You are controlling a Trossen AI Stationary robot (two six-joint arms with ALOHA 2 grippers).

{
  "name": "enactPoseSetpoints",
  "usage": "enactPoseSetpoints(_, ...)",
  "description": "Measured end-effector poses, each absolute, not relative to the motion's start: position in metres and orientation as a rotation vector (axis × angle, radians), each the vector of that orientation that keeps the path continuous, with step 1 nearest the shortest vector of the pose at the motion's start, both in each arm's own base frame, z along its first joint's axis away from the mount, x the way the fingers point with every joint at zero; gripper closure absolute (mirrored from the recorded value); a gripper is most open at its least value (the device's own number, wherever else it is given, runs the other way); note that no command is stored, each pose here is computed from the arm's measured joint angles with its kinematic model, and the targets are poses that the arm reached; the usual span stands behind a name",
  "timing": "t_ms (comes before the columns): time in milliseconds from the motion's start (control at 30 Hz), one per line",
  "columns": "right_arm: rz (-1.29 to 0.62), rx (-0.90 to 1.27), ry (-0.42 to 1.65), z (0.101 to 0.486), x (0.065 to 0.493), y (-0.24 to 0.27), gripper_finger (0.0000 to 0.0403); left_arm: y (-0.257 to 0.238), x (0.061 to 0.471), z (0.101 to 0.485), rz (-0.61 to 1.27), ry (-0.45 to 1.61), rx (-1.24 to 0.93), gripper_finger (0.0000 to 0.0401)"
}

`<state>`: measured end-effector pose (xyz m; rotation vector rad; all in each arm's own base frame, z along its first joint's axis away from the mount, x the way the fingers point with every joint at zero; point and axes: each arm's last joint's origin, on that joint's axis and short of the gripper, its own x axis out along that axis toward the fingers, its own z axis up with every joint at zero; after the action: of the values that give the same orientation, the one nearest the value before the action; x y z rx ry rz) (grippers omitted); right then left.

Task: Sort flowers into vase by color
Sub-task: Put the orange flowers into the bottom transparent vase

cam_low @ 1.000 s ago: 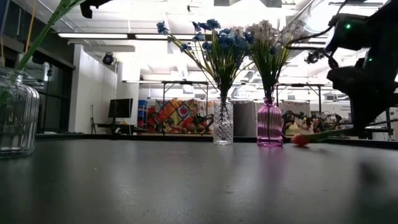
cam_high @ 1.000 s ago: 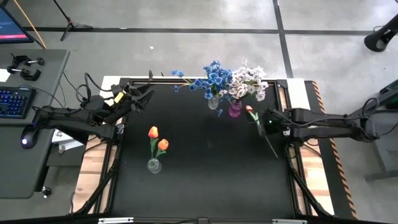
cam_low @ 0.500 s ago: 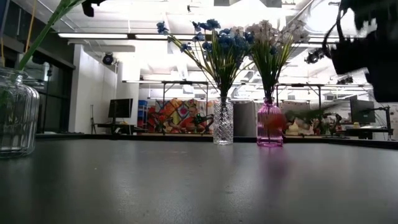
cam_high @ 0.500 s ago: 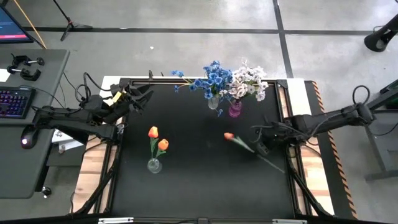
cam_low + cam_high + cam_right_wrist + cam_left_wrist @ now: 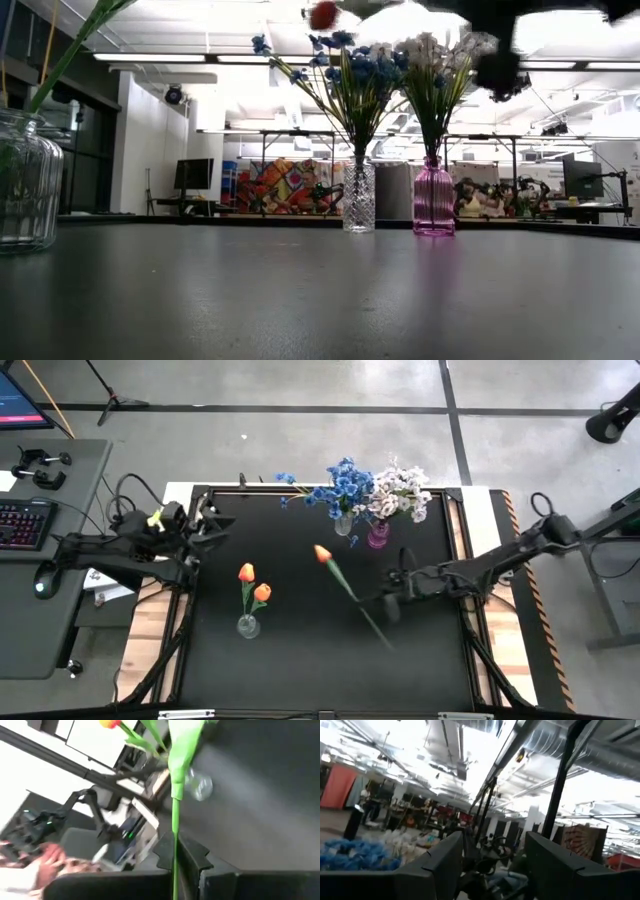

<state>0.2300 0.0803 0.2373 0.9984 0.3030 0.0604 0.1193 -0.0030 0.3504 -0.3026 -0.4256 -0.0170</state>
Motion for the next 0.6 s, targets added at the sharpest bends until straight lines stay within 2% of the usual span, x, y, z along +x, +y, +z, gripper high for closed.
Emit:
enactPoseSetpoints(133, 0.021, 0.812, 0.228, 0.268, 0.281, 0.085, 0.0403, -0.003, 0.119, 0.348, -0.006, -0.396, -0.265, 0.0197)
enactPoseSetpoints(300, -0.022, 0.590, 0.099, 0.324, 0.341, 0.076, 0.0403, -0.005, 0.136, 0.339, -0.027, -0.309, -0.266, 0.0194)
enactPoseSetpoints(433, -0.060, 0.431, 0.074, 0.361, 0.372, 0.066, 0.0403, -0.007, 0.147, 0.338, -0.079, -0.311, -0.289, 0.0188)
enactPoseSetpoints(600, -0.105, 0.289, 0.083, 0.389, 0.396, 0.051, 0.0403, -0.008, 0.156, 0.343, -0.123, -0.386, -0.314, 0.0185)
